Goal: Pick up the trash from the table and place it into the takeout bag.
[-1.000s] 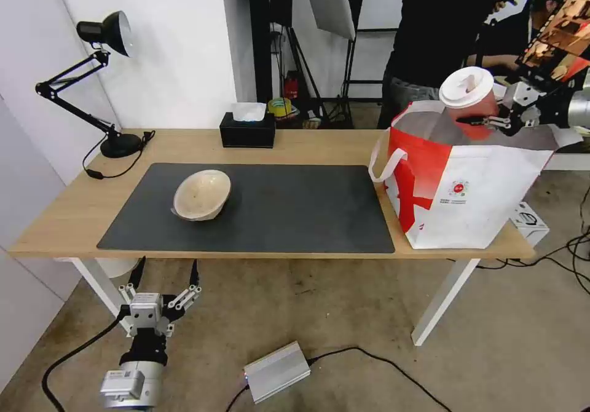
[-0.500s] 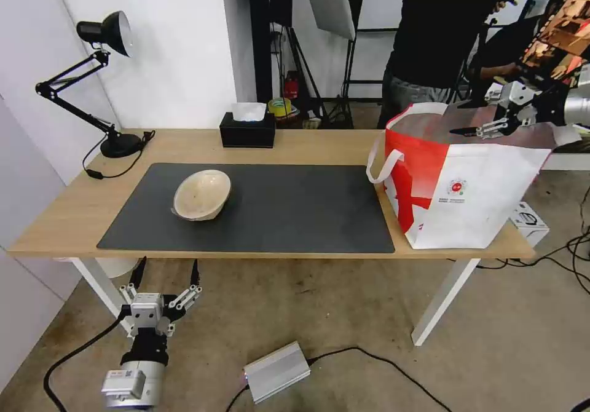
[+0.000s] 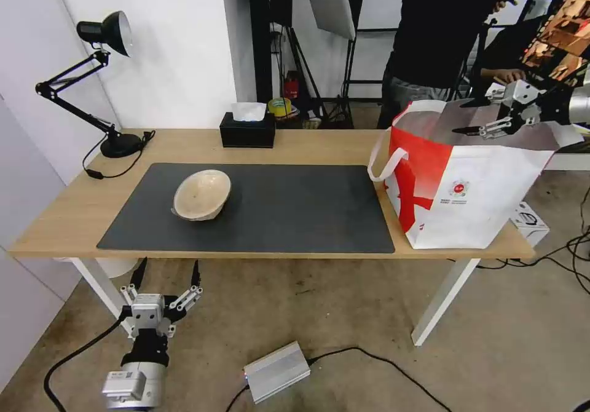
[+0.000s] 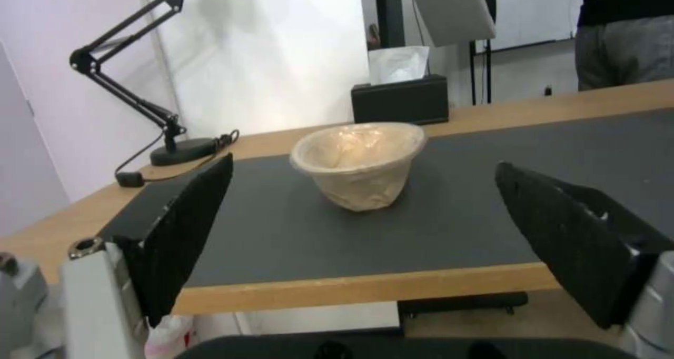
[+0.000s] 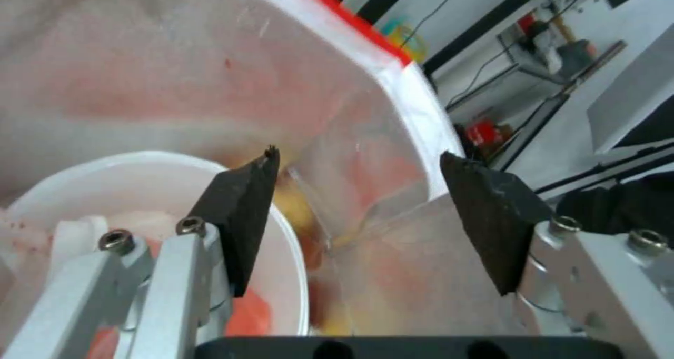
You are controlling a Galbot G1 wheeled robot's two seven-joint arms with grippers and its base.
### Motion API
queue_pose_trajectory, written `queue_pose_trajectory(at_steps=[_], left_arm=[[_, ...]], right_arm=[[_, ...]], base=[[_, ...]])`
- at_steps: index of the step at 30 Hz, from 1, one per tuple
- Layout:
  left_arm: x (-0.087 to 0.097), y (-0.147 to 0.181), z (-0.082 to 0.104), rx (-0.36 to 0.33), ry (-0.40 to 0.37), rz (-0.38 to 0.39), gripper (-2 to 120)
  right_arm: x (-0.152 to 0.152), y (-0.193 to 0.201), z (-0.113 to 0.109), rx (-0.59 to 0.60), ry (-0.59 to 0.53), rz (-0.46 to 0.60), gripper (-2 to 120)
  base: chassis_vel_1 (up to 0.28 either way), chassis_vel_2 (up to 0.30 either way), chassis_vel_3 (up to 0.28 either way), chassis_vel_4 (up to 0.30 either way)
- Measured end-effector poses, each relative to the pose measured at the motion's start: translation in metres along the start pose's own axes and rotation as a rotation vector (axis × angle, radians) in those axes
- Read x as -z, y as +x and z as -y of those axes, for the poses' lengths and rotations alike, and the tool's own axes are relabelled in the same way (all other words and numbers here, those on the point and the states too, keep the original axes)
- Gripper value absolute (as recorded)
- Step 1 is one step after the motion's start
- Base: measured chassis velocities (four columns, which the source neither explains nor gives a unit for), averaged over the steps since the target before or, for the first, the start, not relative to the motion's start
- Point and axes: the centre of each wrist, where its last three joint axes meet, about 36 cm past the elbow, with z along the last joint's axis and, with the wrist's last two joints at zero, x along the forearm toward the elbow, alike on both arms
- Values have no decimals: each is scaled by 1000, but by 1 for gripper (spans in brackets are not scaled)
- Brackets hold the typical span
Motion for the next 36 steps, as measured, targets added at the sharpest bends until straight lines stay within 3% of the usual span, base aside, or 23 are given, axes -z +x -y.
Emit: queue_pose_trajectory(at_steps=[8,13,21,31,36], left_arm=[[2,0,-2,2,-6,5,100],[3,1,-2,1,-7,5,100],[4,2,-3,2,-9,5,100],[5,2,-3,2,-10,5,100],[6,2,-4,1,-13,7,100]], right_arm=[[11,8,-8,-66,-22,84,61],[24,-5,-28,-147,-71,167,61],[56,-39,-88,-280,-219,323,60],[97,-57,-149,-415,-381,386,61],[107,-53,-170,-467,-419,395,69]], base=[[0,0,0,0],[0,0,0,0],[0,0,0,0],[0,0,0,0],[0,0,0,0]])
